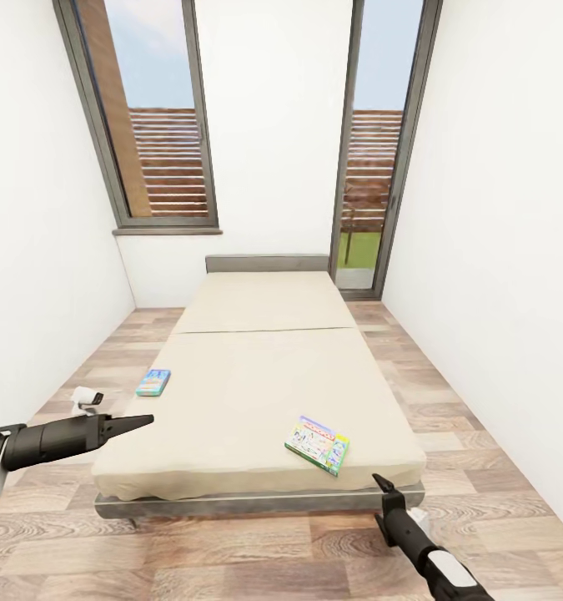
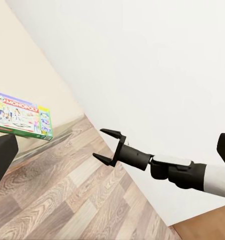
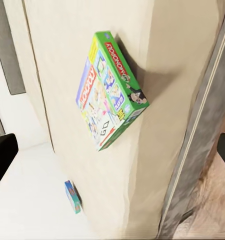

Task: Put all the toys in the child's room - the three board games (two on the bed and one on the table), the two jigsaw puzzles on the table, and the tennis ball on the table - inside the toy box on the table in the child's room.

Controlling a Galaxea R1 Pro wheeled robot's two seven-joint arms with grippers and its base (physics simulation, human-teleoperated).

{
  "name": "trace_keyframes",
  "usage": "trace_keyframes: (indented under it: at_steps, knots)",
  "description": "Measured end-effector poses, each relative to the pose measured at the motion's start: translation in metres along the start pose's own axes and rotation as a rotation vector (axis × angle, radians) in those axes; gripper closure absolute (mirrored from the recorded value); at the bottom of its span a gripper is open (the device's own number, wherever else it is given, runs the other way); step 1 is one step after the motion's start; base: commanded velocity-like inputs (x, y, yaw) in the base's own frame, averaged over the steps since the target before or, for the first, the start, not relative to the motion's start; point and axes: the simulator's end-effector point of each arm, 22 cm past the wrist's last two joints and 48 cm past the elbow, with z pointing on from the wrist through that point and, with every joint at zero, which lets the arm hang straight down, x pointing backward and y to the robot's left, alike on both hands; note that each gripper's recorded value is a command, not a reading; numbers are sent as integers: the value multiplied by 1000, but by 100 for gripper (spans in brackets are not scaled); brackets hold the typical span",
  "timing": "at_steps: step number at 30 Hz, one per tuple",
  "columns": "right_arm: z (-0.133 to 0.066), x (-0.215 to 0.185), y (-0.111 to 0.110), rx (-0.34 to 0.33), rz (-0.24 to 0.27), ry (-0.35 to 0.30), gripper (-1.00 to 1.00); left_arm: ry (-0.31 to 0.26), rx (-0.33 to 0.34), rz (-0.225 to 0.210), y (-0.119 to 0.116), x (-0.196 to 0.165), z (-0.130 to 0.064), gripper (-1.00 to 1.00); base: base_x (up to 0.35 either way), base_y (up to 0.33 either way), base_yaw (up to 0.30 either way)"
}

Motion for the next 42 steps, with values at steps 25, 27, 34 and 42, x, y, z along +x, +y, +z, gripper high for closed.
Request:
trace_keyframes:
  at_steps: [25, 27, 34, 42]
  knots:
    - [-1, 5, -5, 1, 46, 8, -100, -4, 1, 1, 0, 0, -1, -100, 0, 60, 0]
    - [-1, 5, -5, 1, 45, 8, -100, -5, 1, 1, 0, 0, -1, -100, 0, 3, 0]
    - [1, 5, -10, 1, 45, 8, -100, -5, 3, 0, 3, 4, 0, -100, 0, 1, 0]
    - [7, 4, -22, 1, 45, 7, -100, -6, 3, 0, 12, 14, 2, -100, 0, 0, 0]
